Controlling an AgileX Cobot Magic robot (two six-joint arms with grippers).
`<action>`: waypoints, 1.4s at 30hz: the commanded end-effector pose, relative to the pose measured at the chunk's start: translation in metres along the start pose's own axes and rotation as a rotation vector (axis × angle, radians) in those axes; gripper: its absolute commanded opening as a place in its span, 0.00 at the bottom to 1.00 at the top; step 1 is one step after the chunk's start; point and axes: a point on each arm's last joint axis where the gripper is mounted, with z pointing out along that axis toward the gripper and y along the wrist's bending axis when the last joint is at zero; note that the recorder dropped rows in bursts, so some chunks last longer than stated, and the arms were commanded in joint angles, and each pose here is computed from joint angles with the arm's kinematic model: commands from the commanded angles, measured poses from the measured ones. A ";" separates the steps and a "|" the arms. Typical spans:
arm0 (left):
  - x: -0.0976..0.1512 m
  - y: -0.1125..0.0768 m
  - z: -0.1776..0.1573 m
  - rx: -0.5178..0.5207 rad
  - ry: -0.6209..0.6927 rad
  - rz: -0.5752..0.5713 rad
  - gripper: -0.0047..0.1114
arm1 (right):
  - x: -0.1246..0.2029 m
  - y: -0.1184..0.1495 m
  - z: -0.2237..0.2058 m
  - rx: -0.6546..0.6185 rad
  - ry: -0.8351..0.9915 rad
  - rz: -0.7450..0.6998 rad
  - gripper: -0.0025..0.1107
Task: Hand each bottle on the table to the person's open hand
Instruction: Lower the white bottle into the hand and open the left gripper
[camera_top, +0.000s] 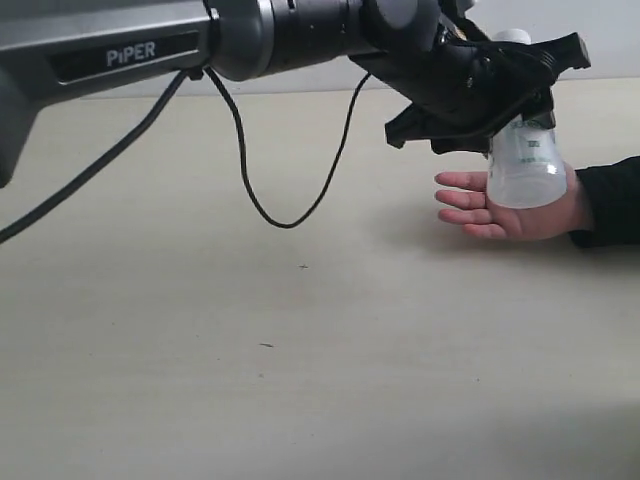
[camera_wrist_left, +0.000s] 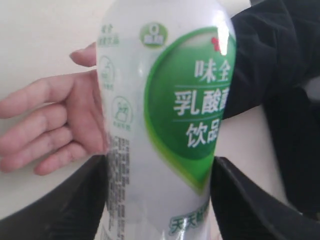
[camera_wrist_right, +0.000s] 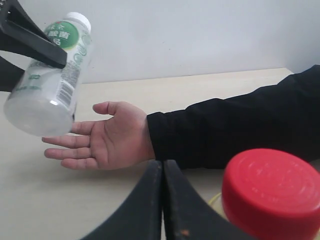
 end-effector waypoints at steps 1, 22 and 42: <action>0.002 0.007 0.019 0.039 -0.045 -0.078 0.04 | 0.001 0.000 0.000 0.005 -0.005 -0.002 0.02; 0.011 0.055 0.071 -0.016 -0.070 -0.153 0.29 | 0.001 0.000 0.000 0.005 -0.005 -0.002 0.02; 0.012 0.051 0.065 -0.024 -0.028 -0.135 0.73 | 0.001 0.000 0.000 0.005 -0.005 -0.002 0.02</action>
